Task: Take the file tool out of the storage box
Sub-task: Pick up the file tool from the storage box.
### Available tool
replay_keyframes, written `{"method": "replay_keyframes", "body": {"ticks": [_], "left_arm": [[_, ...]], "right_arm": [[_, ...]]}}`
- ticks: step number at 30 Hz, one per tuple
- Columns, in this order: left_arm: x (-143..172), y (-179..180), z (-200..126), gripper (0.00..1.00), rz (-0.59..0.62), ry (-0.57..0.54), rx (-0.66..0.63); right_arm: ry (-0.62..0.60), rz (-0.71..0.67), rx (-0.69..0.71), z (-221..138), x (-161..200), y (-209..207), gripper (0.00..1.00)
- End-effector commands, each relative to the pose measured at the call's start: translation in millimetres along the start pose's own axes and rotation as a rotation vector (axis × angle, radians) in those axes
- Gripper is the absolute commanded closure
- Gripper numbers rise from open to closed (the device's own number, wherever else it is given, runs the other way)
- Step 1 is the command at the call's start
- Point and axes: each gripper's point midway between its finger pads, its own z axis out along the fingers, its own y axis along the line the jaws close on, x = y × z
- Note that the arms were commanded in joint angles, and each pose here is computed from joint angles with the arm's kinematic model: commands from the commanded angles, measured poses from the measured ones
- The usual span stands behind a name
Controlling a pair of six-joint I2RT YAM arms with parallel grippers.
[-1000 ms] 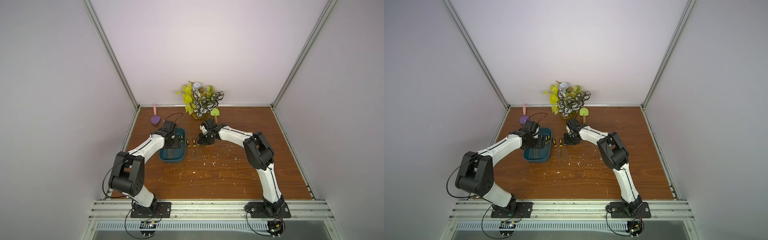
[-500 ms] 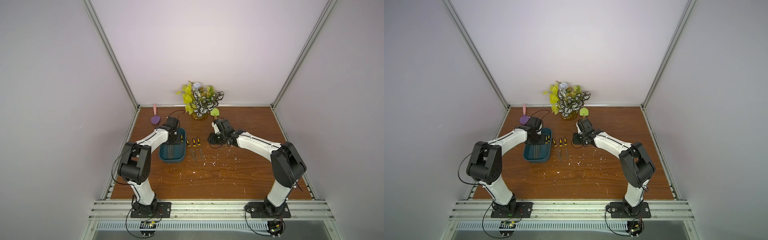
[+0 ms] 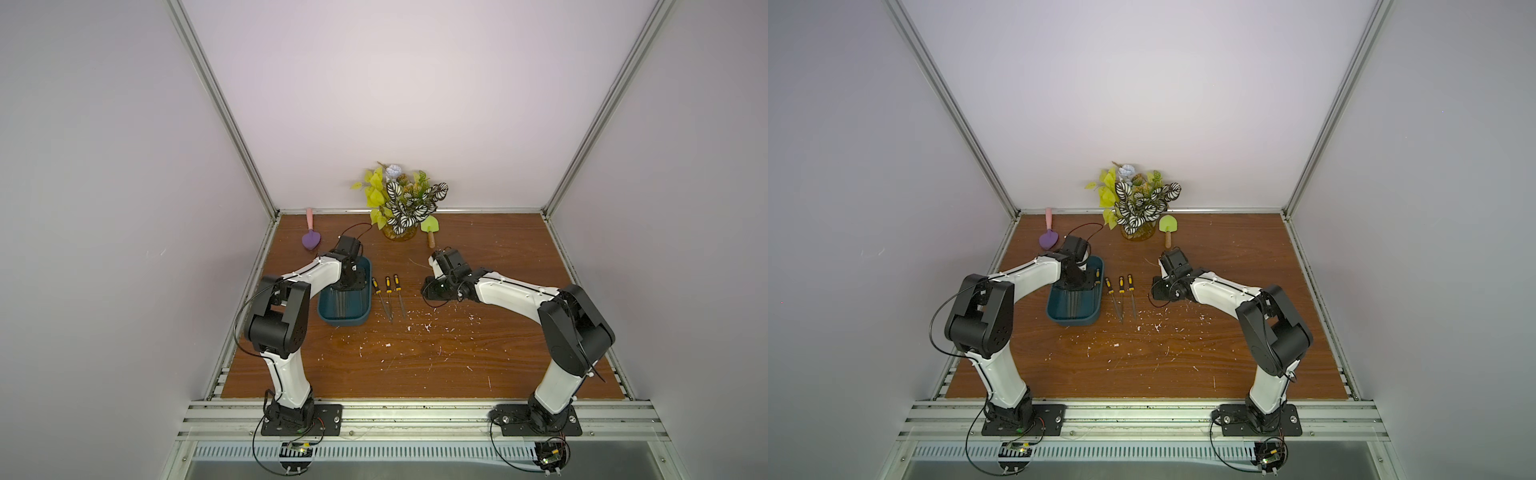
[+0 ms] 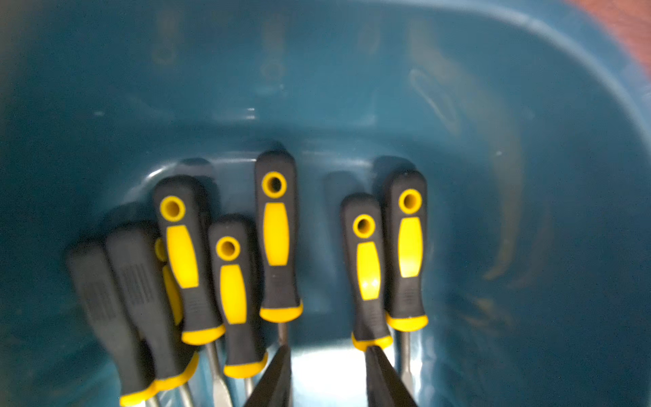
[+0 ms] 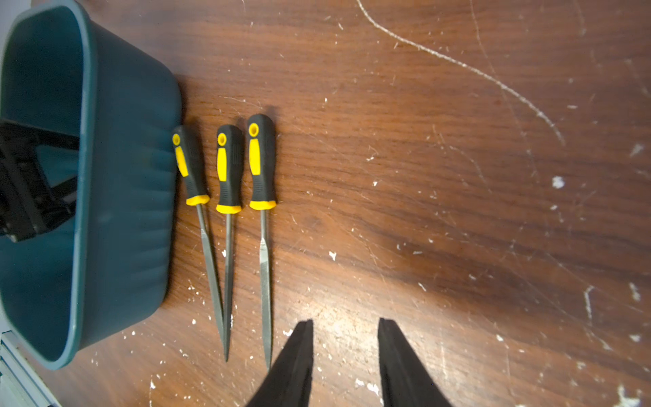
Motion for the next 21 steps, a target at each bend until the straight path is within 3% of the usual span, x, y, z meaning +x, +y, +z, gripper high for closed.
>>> {"method": "replay_keyframes", "body": {"ticks": [1, 16, 21], "left_arm": [[4.8, -3.3, 8.4, 0.63, -0.008, 0.019, 0.006], [0.1, -24.6, -23.5, 0.64, -0.023, -0.077, 0.097], [17.7, -21.5, -6.4, 0.65, -0.023, -0.018, 0.079]], "right_arm": [[-0.043, -0.011, -0.016, -4.0, -16.8, 7.3, 0.63], [-0.046, -0.025, -0.011, -6.1, -14.3, 5.2, 0.63], [-0.033, -0.024, -0.012, -3.2, -11.5, 4.6, 0.63]]}}
